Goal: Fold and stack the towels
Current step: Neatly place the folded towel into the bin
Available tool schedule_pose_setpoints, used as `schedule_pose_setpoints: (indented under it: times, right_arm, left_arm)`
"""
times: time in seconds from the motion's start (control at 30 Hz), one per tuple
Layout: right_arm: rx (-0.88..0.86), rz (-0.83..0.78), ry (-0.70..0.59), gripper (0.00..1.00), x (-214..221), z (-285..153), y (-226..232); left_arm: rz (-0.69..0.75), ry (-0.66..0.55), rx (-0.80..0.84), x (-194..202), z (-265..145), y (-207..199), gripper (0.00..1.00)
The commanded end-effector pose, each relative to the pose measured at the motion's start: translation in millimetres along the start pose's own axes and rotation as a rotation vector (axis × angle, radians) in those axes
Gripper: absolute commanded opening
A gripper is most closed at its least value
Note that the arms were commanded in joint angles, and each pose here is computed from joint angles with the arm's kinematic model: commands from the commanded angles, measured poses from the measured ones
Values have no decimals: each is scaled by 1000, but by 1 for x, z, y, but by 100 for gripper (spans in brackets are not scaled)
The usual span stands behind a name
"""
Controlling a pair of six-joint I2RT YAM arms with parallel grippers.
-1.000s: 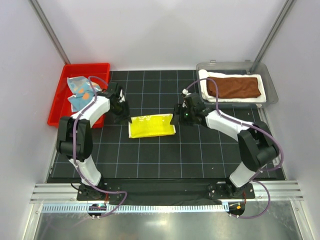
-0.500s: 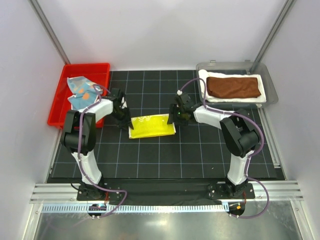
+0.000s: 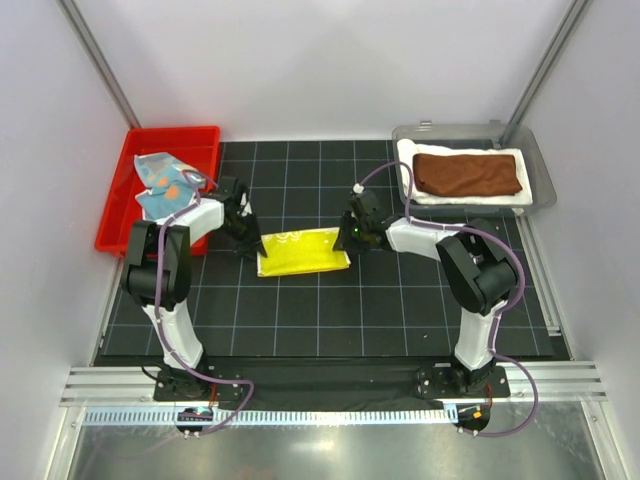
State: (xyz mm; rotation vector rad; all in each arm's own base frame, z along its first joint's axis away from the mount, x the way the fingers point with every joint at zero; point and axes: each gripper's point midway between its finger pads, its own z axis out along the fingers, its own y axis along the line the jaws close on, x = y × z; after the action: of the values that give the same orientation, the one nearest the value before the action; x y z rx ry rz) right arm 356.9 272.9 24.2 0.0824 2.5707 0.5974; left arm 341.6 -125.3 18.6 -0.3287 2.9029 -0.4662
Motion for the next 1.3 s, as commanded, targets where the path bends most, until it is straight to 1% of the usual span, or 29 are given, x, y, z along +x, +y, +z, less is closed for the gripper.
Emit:
schedule_pose_setpoints:
  times: [0.0, 0.03, 0.07, 0.1, 0.13, 0.2, 0.23, 0.3, 0.37, 0.53, 0.63, 0.67, 0.7, 0.8, 0.83, 1.0, 1.07, 1.13, 1.17, 1.23, 1.27]
  right_arm:
    - [56, 15, 105, 33, 42, 14, -23]
    - [47, 15, 103, 30, 42, 14, -22]
    - [34, 10, 88, 21, 39, 13, -19]
    - [25, 0, 73, 17, 35, 10, -17]
    - [23, -12, 56, 9, 31, 8, -15]
    - [18, -62, 19, 1, 19, 0, -10]
    - [23, -88, -18, 1, 9, -8, -5]
    - [35, -156, -31, 1, 3, -19, 3]
    - [113, -205, -83, 1, -6, -29, 1]
    - [183, -311, -107, 1, -7, -40, 5]
    - [244, -371, -150, 1, -17, -47, 9]
    - [251, -394, -130, 1, -11, -48, 8]
    - [271, -427, -156, 1, -15, -51, 18]
    - [326, -480, -177, 1, -21, -58, 24]
    - [333, -496, -168, 1, -17, -59, 27]
    - [327, -496, -161, 1, -15, -55, 30]
    - [306, -502, -167, 1, -22, -56, 34]
    - [290, -522, -150, 1, -31, -57, 32]
    - [288, -495, -169, 1, -52, -62, 27]
    - [249, -491, -151, 1, -67, -64, 21]
    - [246, -462, -168, 1, -86, -67, 12]
  left_arm:
    - [-2, 18, -32, 9, 18, 12, 34]
    - [-2, 19, -32, 9, 18, 11, 34]
    - [-2, 18, -31, 9, 18, 11, 34]
    - [-5, 20, -27, 9, 19, 11, 34]
    - [-7, 20, -30, 10, 20, 12, 34]
    - [-15, 21, -20, 10, 20, 9, 34]
    - [-20, 23, -19, 10, 21, 9, 34]
    - [-26, 21, -23, 10, 20, 9, 34]
    - [-36, 17, -21, 8, 20, 8, 34]
    - [-44, -1, 22, 2, 15, -3, 35]
    - [-46, -16, 52, -4, 10, -10, 35]
    - [-47, -20, 51, -5, 9, -11, 36]
    - [-45, -22, 51, -6, 9, -12, 36]
    - [-45, -23, 51, -7, 9, -12, 36]
    - [-46, -22, 49, -7, 10, -12, 36]
    - [-52, -17, 48, -6, 10, -11, 36]
    - [-51, -24, 49, -9, 6, -13, 36]
    - [-38, -55, 57, -23, -4, -20, 38]
    - [-43, -60, 55, -27, -9, -20, 40]
    - [-39, -98, 75, -45, -20, -29, 42]
    - [-46, -108, 73, -52, -24, -28, 44]
